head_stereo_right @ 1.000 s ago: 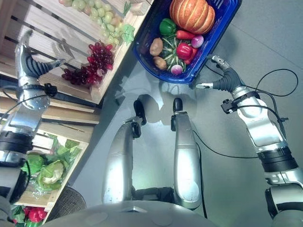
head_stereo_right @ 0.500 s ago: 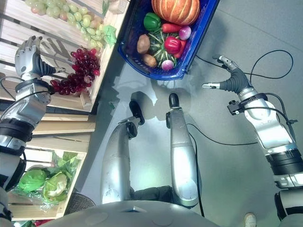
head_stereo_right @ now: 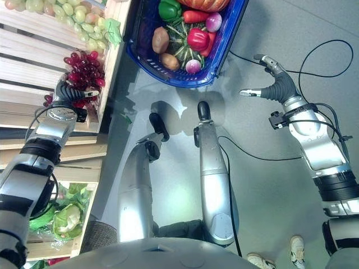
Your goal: Pick up fruits and vegetables into the basket
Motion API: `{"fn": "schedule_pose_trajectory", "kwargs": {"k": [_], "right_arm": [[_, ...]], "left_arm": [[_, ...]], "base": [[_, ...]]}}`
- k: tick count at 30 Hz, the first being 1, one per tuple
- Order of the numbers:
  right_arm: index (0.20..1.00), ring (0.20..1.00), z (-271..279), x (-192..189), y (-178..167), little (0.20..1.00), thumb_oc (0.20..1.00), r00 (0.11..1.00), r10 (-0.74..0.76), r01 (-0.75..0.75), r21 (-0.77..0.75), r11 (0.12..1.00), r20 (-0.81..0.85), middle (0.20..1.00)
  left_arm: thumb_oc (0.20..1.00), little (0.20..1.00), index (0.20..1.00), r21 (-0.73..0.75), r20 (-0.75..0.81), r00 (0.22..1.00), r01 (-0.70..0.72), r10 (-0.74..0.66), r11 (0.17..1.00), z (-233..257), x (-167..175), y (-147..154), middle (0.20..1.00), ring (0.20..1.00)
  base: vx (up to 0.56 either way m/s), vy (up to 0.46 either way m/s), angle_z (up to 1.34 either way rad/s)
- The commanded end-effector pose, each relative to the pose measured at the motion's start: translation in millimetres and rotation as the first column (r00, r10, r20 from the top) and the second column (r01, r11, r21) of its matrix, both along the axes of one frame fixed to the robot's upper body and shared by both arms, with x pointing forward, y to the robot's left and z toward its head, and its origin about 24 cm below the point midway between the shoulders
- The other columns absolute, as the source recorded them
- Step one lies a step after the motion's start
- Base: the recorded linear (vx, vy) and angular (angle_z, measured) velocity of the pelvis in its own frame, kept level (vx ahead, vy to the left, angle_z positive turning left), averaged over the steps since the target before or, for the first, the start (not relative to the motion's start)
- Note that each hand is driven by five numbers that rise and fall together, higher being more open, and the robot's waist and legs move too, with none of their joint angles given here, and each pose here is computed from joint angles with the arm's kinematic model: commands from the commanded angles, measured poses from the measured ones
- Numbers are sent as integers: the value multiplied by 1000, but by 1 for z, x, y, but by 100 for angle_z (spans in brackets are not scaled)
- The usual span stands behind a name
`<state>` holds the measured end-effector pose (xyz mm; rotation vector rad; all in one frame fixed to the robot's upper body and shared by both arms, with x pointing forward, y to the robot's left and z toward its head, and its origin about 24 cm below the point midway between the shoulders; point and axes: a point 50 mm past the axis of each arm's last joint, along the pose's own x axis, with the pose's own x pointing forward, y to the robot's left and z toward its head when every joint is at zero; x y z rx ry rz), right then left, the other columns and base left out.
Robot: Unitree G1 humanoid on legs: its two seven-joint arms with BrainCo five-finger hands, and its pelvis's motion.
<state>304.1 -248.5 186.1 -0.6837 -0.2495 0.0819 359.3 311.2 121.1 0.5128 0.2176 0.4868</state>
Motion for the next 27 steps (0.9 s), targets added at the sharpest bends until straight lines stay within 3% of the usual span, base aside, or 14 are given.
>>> {"fn": "schedule_pose_trajectory", "kwargs": {"k": [1, 15, 25, 27], "right_arm": [[1000, 1000, 5, -4, 6, 1000, 1000, 999, 24, -25, 26, 999, 36, 1000], [1000, 1000, 9, 4, 8, 1000, 1000, 999, 6, -7, 27, 1000, 47, 1000], [1000, 1000, 13, 7, 8, 1000, 1000, 998, 6, -8, 40, 999, 65, 1000], [1000, 1000, 15, 8, 7, 1000, 1000, 997, 10, -13, 41, 999, 76, 1000]], "left_arm": [[1000, 1000, 1000, -117, -31, 997, -70, 67, 991, -21, -11, 13, 1000, 1000], [1000, 1000, 1000, -31, -18, 980, -197, 197, 980, -9, -6, 17, 1000, 1000], [1000, 1000, 1000, 250, -82, 961, -237, 264, 939, 12, -3, 27, 1000, 1000], [1000, 1000, 1000, 461, -101, 949, -223, 300, 859, 19, -4, 31, 1000, 1000]], "base": [[0, 0, 0], [1, -1, 0], [0, 0, 0], [0, 0, 0]]}}
